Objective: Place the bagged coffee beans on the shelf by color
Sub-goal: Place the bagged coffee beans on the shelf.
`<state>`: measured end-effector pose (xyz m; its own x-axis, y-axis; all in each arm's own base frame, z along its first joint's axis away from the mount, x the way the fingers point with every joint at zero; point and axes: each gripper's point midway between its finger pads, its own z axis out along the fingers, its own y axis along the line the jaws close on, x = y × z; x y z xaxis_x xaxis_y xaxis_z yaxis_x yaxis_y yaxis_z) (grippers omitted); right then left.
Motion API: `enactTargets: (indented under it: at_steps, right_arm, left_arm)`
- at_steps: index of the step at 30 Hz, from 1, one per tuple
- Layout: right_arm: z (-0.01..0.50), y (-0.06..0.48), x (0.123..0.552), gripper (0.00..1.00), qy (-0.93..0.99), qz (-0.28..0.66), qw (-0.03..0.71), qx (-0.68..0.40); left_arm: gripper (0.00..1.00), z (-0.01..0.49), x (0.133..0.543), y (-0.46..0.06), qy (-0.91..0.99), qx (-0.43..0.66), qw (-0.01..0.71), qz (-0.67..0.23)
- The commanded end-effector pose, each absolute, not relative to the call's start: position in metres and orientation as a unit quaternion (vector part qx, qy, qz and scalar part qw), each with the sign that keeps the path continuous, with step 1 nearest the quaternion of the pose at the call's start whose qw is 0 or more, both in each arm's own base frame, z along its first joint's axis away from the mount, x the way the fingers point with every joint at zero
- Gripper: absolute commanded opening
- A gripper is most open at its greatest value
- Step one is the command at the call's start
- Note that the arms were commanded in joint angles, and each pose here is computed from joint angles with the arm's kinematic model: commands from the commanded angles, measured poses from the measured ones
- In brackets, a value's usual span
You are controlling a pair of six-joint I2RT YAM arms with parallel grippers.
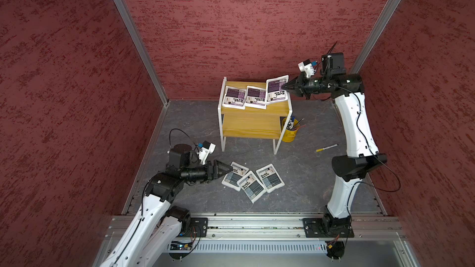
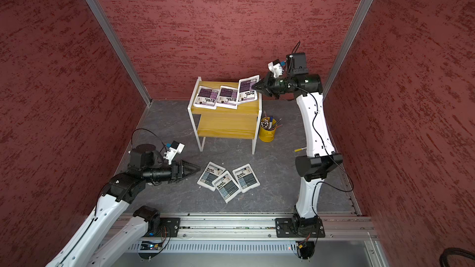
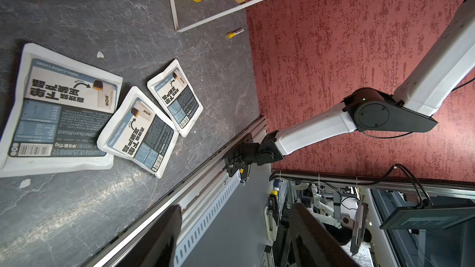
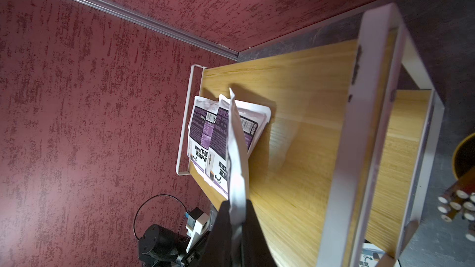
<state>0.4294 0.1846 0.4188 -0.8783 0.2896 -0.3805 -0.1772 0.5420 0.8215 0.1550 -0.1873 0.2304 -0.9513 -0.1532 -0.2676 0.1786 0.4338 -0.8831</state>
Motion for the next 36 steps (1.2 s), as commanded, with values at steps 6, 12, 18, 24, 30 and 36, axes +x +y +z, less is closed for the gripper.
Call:
enactTargets:
  at_steps: [6,12,18,24,30,36]
  right_arm:
    - [0.416,0.179,0.43,0.22,0.846,0.472,0.246,0.022]
    - [0.414,0.176,0.43,0.31,0.849,0.467,0.246,0.025]
    - [0.414,0.172,0.429,0.4,0.852,0.459,0.25,0.03]
    - [0.415,0.165,0.42,0.58,0.86,0.439,0.258,0.03]
    - [0.415,0.161,0.415,0.62,0.865,0.427,0.263,0.033]
    - [0.422,0.164,0.417,0.62,0.857,0.44,0.267,0.035]
  left_arm:
    - [0.7,0.225,0.155,-0.185,0.835,0.009,0.161,-0.526]
    - [0.7,0.226,0.156,-0.185,0.834,0.01,0.163,-0.527]
    - [0.7,0.226,0.153,-0.184,0.834,0.01,0.161,-0.527]
    - [0.7,0.227,0.154,-0.184,0.834,0.011,0.164,-0.527]
    - [0.7,0.227,0.153,-0.184,0.833,0.01,0.164,-0.528]
    - [0.7,0.224,0.152,-0.183,0.834,0.008,0.163,-0.527]
